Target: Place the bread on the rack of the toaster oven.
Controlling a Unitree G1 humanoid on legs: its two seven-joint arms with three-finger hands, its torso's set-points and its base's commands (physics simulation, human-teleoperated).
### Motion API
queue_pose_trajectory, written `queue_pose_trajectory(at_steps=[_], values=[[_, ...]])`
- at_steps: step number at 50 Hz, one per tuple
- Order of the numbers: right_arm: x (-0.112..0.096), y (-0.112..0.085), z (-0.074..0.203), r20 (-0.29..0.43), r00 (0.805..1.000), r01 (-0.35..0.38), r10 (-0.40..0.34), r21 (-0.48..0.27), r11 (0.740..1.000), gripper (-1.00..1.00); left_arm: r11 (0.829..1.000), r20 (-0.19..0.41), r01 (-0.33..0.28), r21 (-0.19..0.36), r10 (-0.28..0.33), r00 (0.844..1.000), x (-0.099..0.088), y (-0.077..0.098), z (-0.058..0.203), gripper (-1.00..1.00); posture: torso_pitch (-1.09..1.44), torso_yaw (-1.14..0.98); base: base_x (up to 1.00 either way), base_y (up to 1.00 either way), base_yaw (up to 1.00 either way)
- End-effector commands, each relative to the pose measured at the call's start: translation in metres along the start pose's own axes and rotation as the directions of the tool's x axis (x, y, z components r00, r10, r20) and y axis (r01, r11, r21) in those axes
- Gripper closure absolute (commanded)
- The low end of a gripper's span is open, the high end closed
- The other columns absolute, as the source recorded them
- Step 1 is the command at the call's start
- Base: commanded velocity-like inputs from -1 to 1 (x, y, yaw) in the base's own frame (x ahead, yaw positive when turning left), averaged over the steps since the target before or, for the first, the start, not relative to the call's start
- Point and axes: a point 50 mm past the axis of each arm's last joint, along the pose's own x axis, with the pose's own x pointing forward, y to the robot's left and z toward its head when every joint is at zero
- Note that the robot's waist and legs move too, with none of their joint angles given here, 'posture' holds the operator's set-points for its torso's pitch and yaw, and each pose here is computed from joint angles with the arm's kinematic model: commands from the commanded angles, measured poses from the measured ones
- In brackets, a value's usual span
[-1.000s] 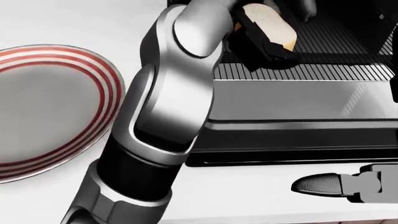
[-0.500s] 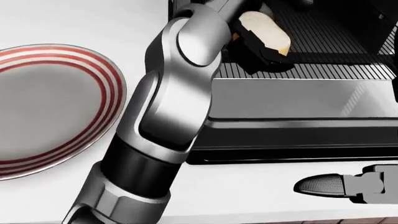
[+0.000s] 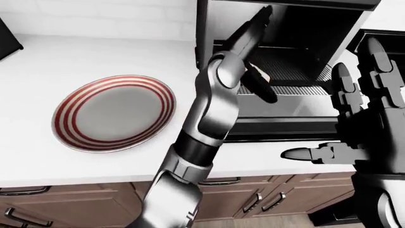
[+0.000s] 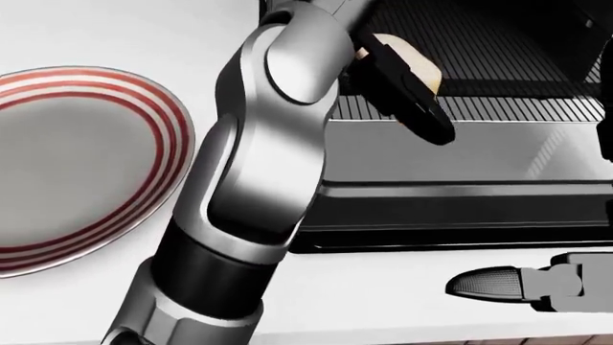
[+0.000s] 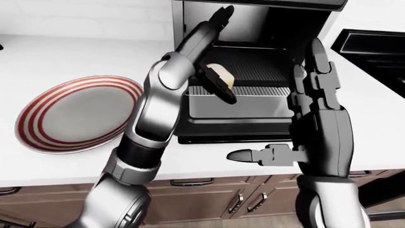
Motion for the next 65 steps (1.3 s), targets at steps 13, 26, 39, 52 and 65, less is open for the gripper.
queue_pose_trajectory(at_steps=[13,26,39,52,65], values=[[0.0,-0.004,0.013,0.072,0.997,0.009,-0.007,-0.023,1.0,-1.0,0.998,0.186,-0.027,-0.05,0.036,0.982,-0.046,0.016,0.058,-0.98,0.0,0.0,0.0,0.0,0.0],[0.0,-0.005,0.015,0.076,0.997,0.012,-0.01,-0.026,1.0,-1.0,0.967,0.14,-0.247,-0.065,0.254,0.957,-0.099,0.074,0.047,-1.0,0.0,0.0,0.0,0.0,0.0],[0.005,0.002,0.011,0.067,0.998,0.004,-0.002,-0.023,1.0,-1.0,0.905,0.007,-0.425,0.02,0.425,0.905,-0.152,0.114,-0.005,-1.0,0.0,0.0,0.0,0.0,0.0],[0.01,0.003,0.013,0.062,0.998,0.001,0.001,-0.043,0.999,-1.0,0.859,-0.104,-0.508,0.068,0.512,0.852,-0.187,0.124,-0.047,-1.0,0.0,0.0,0.0,0.0,0.0],[0.018,0.001,0.013,0.015,0.999,0.034,-0.033,-0.092,0.995,-1.0,0.783,-0.192,-0.618,0.066,0.618,0.762,-0.212,0.138,-0.102,-1.0,0.0,0.0,0.0,0.0,0.0]])
